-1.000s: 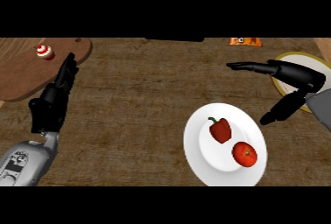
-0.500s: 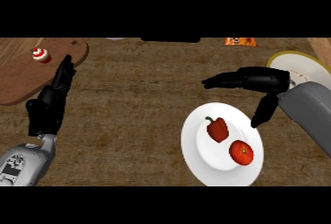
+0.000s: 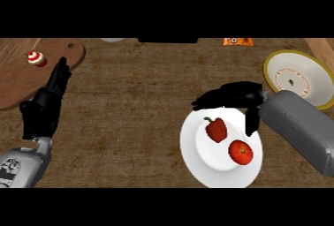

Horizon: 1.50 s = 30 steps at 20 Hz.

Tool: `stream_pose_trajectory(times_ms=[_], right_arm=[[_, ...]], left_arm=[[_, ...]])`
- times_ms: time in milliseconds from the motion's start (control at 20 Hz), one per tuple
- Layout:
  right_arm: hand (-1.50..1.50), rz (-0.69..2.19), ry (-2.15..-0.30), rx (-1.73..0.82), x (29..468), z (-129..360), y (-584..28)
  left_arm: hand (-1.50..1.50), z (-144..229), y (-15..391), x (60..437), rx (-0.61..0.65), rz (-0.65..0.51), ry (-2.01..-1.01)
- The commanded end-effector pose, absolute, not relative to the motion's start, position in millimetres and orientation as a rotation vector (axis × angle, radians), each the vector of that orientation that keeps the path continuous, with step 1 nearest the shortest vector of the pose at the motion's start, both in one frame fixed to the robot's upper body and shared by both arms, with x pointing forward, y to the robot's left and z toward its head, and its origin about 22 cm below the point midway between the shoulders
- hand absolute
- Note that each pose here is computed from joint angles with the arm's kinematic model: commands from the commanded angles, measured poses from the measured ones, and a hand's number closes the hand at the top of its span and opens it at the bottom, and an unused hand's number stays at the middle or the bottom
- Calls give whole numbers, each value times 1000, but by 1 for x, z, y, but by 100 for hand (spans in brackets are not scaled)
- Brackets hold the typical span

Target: Pick the bell pepper from the plate and place it in the bowl

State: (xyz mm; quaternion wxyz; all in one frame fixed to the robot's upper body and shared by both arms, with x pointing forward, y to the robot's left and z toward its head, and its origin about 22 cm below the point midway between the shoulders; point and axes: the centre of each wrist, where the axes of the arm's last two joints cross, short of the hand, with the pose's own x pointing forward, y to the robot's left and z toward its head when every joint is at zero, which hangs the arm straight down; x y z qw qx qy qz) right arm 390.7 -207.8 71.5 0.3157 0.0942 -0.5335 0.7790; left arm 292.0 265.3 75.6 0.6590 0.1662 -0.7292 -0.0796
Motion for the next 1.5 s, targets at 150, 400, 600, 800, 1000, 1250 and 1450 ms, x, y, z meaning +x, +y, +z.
stream_pose_trajectory(times_ms=[150, 400, 600, 800, 1000, 1250, 1450], right_arm=[[-150, 2139, -1286, 272, 395, 49, -189], [-150, 2130, -1269, 290, 397, 32, -189], [-150, 2133, -1251, 292, 399, 7, -193], [-150, 2139, -1243, 324, 384, -11, -173], [-150, 2165, -1250, 304, 399, -4, -177], [150, 2210, -1384, 320, 374, -39, -165], [150, 2201, -1388, 332, 391, -27, -176]], left_arm=[[0, 76, 272, 298, 382, -180, -1654], [0, 70, 263, 282, 379, -182, -1648], [0, 84, 254, 291, 378, -185, -1654], [0, 73, 270, 282, 380, -172, -1651], [0, 89, 256, 297, 382, -164, -1647], [0, 85, 267, 296, 388, -163, -1639], [0, 86, 251, 279, 388, -174, -1665]])
